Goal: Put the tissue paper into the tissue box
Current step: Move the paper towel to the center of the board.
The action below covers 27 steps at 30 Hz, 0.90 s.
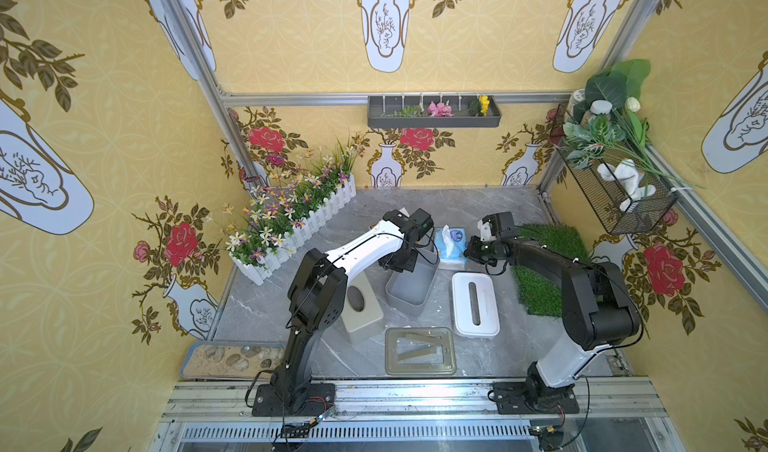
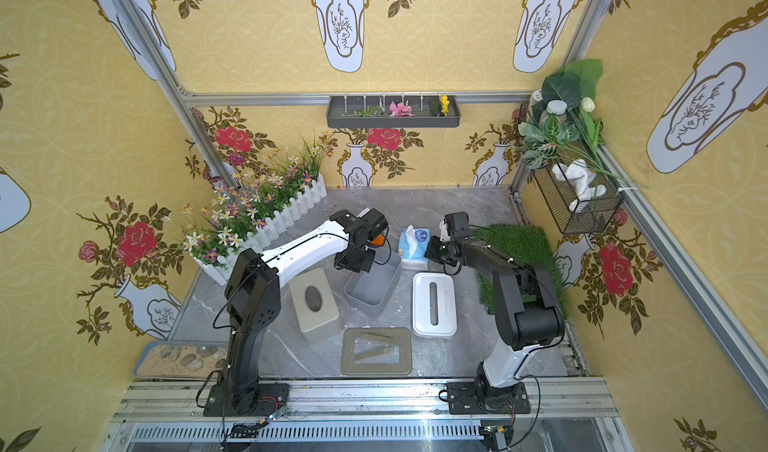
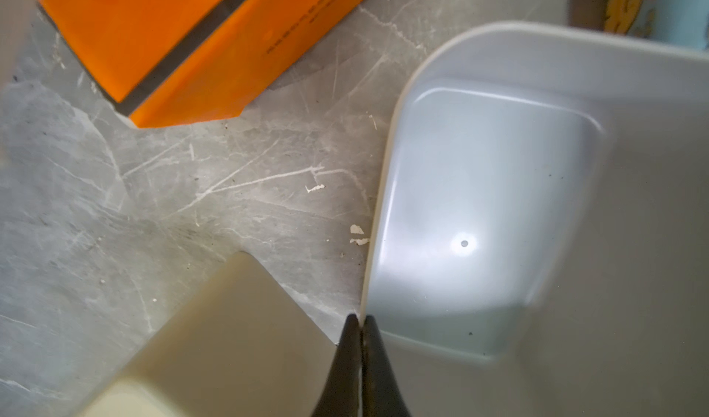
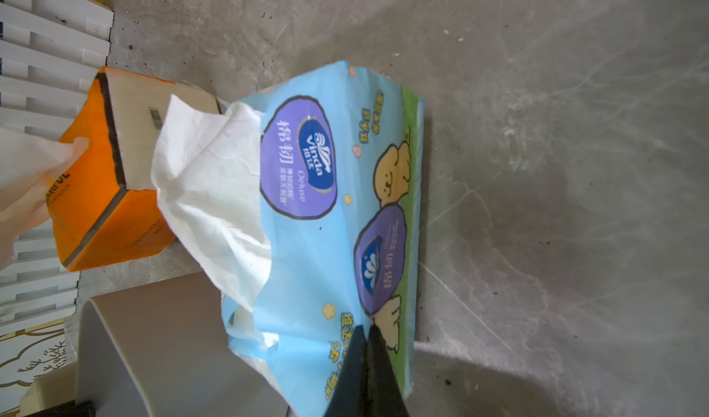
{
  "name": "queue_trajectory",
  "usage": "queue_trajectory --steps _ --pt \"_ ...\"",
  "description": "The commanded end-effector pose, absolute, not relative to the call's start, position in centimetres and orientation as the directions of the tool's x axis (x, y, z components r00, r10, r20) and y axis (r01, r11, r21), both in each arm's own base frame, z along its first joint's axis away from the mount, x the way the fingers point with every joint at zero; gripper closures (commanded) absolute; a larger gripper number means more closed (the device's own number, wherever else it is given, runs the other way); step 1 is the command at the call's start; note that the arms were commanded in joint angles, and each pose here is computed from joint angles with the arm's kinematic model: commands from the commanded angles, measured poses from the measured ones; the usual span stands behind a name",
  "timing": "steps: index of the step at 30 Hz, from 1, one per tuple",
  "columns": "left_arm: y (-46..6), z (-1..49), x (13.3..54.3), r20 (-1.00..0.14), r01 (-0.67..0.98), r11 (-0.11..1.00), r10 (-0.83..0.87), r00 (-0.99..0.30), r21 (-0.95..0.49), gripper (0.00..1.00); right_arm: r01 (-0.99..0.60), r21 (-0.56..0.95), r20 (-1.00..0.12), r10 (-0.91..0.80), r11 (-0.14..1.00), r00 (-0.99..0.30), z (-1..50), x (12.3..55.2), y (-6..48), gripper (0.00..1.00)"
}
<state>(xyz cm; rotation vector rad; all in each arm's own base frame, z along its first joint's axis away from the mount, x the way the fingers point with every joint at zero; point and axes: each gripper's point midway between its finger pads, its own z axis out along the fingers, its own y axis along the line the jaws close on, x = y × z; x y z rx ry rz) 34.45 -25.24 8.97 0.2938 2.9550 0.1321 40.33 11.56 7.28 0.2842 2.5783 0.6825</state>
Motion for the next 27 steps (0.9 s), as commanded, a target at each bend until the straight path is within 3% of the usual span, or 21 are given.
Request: queue_trajectory --steps 1,6,8,9,14,19,27 --pt "-26.2 8.4 34.5 -0.159 0.049 0.999 0.052 -0.986 0.02 0.95 0.021 0.554 -0.417 0.299 0.832 -0.858 8.7 41.3 12.2 0.96" --pt "-27.1 8.6 34.8 -0.167 -0.06 0.994 -0.074 -0.983 -0.088 0.88 0.007 0.589 -0.43 0.321 0.808 -0.844 10.2 41.4 12.0 0.98" --pt "-27.4 8.8 34.9 -0.172 -0.086 0.99 -0.105 -0.98 -0.114 0.76 0.003 0.599 -0.432 0.327 0.801 -0.84 10.7 41.6 12.0 0.98" --pt "-27.5 8.9 34.9 -0.172 -0.096 0.988 -0.116 -0.978 -0.123 0.75 0.002 0.601 -0.435 0.329 0.8 -0.838 10.9 41.7 11.9 0.98" --pt "-28.0 9.4 34.8 -0.164 -0.139 0.977 -0.166 -0.972 -0.163 0.52 -0.003 0.609 -0.442 0.336 0.793 -0.832 11.6 42.1 11.8 0.99" --pt "-27.6 10.7 35.0 -0.199 -0.136 0.976 -0.169 -0.965 -0.17 0.45 0.006 0.61 -0.424 0.333 0.793 -0.842 11.0 41.9 11.8 1.0" --pt "-26.2 13.2 35.5 -0.289 -0.09 0.988 -0.123 -0.949 -0.124 0.43 0.049 0.603 -0.365 0.33 0.796 -0.871 7.8 40.3 11.6 1.0"
